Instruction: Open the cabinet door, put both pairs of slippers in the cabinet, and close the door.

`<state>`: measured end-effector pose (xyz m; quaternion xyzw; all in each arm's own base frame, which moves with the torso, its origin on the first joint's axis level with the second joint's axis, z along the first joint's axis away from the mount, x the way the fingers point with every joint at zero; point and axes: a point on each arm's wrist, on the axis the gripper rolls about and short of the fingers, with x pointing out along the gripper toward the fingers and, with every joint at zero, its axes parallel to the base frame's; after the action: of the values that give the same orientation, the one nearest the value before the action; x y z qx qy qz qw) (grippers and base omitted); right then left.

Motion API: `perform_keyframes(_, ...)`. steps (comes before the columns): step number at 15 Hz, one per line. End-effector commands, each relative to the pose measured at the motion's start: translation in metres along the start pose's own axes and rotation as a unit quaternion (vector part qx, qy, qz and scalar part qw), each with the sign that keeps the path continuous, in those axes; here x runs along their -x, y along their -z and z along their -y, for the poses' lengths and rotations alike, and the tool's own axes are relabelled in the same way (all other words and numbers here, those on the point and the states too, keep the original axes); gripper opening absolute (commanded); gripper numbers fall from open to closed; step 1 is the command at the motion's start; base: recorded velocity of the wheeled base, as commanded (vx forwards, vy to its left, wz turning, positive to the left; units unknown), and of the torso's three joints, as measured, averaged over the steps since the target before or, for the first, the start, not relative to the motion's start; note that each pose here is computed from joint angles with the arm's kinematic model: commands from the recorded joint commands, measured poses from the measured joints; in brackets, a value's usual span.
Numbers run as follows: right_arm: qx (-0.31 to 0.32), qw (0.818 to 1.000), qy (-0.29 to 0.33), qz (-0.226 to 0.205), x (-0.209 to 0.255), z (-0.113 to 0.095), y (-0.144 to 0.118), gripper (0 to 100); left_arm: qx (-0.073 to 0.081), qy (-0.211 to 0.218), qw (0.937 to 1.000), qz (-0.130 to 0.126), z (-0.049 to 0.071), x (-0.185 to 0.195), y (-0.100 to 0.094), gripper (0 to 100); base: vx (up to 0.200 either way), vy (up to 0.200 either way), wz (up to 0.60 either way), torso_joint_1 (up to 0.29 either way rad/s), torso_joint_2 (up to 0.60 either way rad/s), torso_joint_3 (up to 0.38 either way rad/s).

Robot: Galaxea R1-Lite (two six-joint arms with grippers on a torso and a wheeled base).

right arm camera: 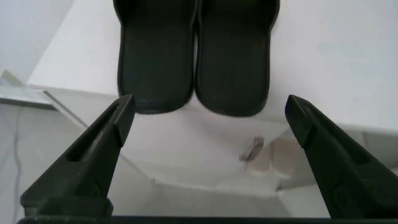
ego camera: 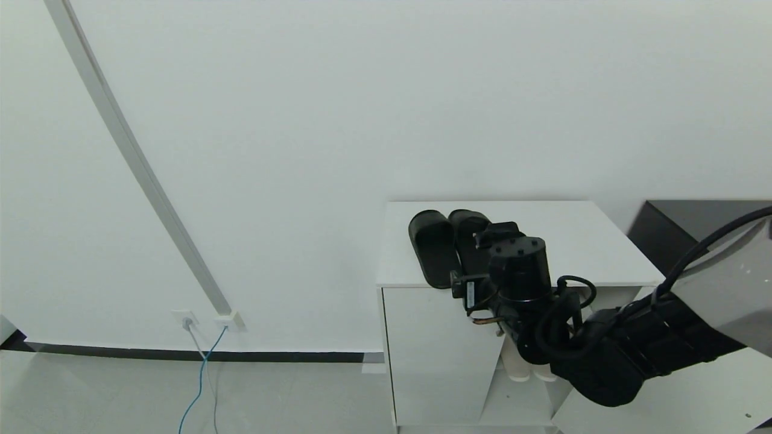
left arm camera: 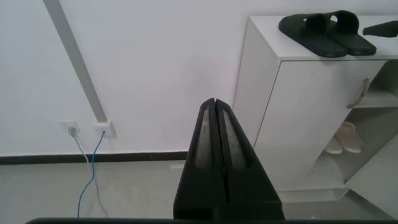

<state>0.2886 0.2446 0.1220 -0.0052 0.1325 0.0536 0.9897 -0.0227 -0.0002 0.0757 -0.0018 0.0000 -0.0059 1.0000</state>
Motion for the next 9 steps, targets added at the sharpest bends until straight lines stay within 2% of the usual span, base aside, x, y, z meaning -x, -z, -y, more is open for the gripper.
perform_keyframes(1, -0.030, 0.999, -0.016, 0.007, 0.014, 0.001, -0.020, 100, -0.001, 0.001, 1.0000, 0.000, 0.000, 0.000, 0.000, 0, 0.200, 0.000, 0.00, 0.002, 0.00, -0.002)
perform_keyframes(5, -0.029, 0.999, -0.019, -0.001, 0.013, 0.000, -0.015, 100, -0.001, 0.001, 1.0000, 0.000, 0.000, 0.000, 0.000, 0, 0.200, 0.000, 0.00, -0.004, 0.00, 0.001)
perform_keyframes(9, -0.022, 0.999, -0.023, -0.012, 0.003, -0.004, -0.004, 100, -0.001, 0.000, 1.0000, 0.000, 0.000, 0.000, 0.000, 0, 0.000, 0.000, 0.00, 0.000, 0.00, 0.000)
